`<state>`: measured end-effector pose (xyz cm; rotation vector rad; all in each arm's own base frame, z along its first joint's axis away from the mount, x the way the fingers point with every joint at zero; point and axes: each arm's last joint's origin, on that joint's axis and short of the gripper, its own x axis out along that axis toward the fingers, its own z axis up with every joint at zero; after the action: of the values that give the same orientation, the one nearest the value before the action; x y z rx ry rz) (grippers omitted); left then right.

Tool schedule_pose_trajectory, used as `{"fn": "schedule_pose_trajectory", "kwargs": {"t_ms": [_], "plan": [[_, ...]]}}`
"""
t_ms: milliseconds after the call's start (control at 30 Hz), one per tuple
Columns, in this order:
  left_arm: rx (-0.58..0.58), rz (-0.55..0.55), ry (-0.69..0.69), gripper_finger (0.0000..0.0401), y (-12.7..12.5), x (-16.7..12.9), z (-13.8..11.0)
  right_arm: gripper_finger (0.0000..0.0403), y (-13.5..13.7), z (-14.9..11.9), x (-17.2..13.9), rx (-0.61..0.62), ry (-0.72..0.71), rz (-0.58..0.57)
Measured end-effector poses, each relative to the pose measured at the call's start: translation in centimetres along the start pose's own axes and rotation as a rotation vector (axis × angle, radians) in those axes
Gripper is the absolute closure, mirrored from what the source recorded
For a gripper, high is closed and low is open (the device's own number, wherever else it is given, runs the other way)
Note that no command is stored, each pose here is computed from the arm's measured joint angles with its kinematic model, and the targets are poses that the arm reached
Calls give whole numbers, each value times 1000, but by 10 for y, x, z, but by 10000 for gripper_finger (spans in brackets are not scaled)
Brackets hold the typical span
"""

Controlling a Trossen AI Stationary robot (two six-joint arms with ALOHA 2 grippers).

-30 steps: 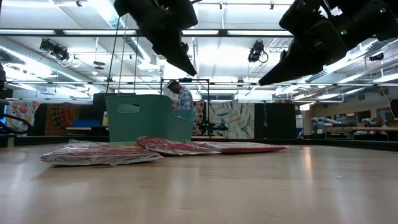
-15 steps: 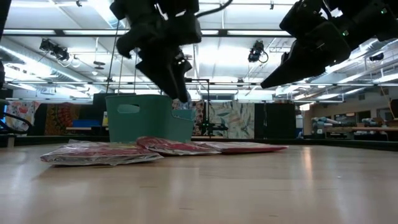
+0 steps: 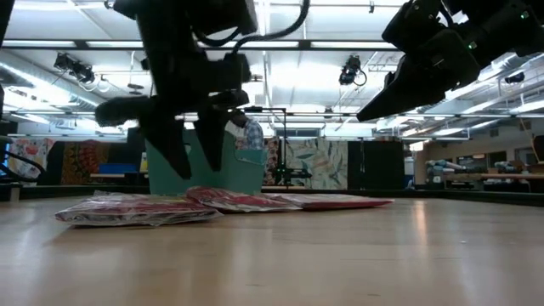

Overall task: Sort popcorn bags into baskets
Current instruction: Put the red popcorn bag into the green bin

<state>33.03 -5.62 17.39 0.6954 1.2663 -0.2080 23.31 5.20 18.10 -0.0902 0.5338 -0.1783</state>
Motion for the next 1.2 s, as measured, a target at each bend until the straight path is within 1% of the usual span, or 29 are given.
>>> {"fn": "schedule_pose_trajectory", "kwargs": {"t_ms": [167, 400, 567, 767, 833, 933, 1200], "plan": [[94, 87, 61, 164, -9, 9, -5, 272, 0, 1, 0, 1, -9, 4], [148, 104, 48, 168, -17, 20, -12, 272, 2, 1, -1, -3, -16, 12], [161, 138, -3, 170, -19, 28, -13, 272, 2, 2, -1, -4, -17, 12], [158, 153, -27, 177, -24, 34, -18, 272, 2, 1, -1, 1, -15, 13], [150, 152, -33, 190, -25, 36, -19, 272, 2, 2, -1, 0, -17, 13], [135, 152, -42, 225, -26, 37, -20, 272, 2, 2, -1, 0, -17, 11], [63, 155, -52, 350, -27, 39, -22, 272, 3, 1, -1, 14, -17, 15]]}}
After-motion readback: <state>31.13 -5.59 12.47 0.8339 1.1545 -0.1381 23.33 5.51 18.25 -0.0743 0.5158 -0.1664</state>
